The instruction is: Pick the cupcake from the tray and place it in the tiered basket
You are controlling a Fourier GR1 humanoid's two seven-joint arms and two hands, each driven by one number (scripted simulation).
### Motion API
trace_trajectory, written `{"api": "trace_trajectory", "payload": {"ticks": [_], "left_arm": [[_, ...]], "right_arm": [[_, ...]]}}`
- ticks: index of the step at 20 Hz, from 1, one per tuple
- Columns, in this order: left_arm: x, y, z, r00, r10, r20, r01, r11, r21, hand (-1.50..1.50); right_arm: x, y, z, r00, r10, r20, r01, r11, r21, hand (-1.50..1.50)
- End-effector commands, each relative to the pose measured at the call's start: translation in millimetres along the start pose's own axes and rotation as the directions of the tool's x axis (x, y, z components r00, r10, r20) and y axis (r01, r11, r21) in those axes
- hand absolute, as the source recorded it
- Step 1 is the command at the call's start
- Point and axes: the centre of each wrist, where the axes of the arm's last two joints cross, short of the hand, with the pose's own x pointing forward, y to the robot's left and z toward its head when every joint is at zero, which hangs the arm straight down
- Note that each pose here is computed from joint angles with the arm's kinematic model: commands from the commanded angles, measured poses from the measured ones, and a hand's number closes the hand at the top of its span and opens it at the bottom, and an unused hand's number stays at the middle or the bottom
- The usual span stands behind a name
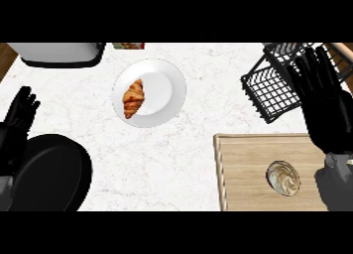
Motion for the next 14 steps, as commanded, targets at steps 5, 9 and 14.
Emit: {"api": "trace_trajectory", "payload": {"ticks": [5,9,14], "left_arm": [[18,-58,-2,0.992,0.071,0.107,-0.061,0.994,-0.096,0.00],[19,-91,2,0.990,0.112,0.091,-0.098,0.985,-0.146,0.00],[21,-99,3,0.990,0.124,0.063,-0.114,0.983,-0.142,0.00]], "right_arm": [[9,-6,-24,0.962,-0.269,-0.035,0.249,0.822,0.512,1.50],[-29,-41,-19,0.951,-0.145,-0.272,0.268,0.823,0.501,-1.50],[-49,-52,-11,0.862,-0.342,-0.373,0.506,0.553,0.662,-1.50]]}}
